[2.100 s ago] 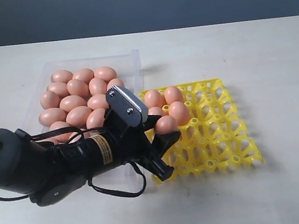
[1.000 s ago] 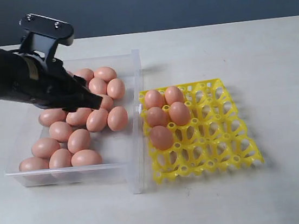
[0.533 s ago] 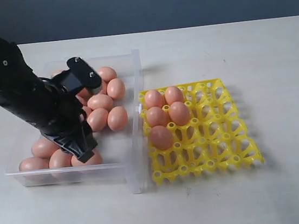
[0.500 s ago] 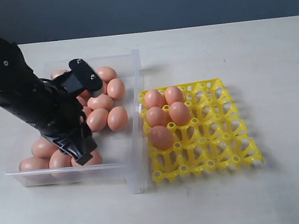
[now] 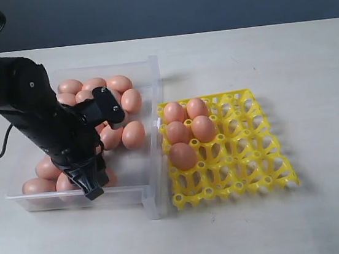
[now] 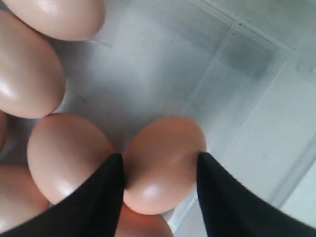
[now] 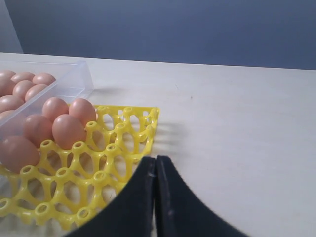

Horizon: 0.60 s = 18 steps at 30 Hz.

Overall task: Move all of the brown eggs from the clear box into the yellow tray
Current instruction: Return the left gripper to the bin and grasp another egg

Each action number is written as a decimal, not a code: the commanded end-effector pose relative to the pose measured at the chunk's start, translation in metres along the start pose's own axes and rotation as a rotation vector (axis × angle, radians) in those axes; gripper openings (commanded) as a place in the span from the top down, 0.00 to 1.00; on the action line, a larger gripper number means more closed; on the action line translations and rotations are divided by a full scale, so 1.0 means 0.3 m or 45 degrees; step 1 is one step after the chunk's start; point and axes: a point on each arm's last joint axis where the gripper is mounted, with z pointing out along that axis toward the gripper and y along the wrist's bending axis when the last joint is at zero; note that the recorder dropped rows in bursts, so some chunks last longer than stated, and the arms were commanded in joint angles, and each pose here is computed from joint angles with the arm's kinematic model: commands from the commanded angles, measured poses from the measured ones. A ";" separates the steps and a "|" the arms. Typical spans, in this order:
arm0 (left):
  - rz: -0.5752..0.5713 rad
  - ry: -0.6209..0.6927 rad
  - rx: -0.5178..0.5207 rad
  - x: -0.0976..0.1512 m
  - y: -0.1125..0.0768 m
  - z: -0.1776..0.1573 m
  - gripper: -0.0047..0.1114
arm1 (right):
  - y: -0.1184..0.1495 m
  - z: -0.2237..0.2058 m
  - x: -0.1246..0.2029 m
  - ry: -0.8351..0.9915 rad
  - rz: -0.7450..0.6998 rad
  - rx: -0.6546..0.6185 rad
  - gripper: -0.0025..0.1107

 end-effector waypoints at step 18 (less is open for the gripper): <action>0.295 0.082 -0.093 -0.038 -0.040 0.097 0.44 | 0.000 -0.001 -0.007 -0.020 -0.003 -0.002 0.97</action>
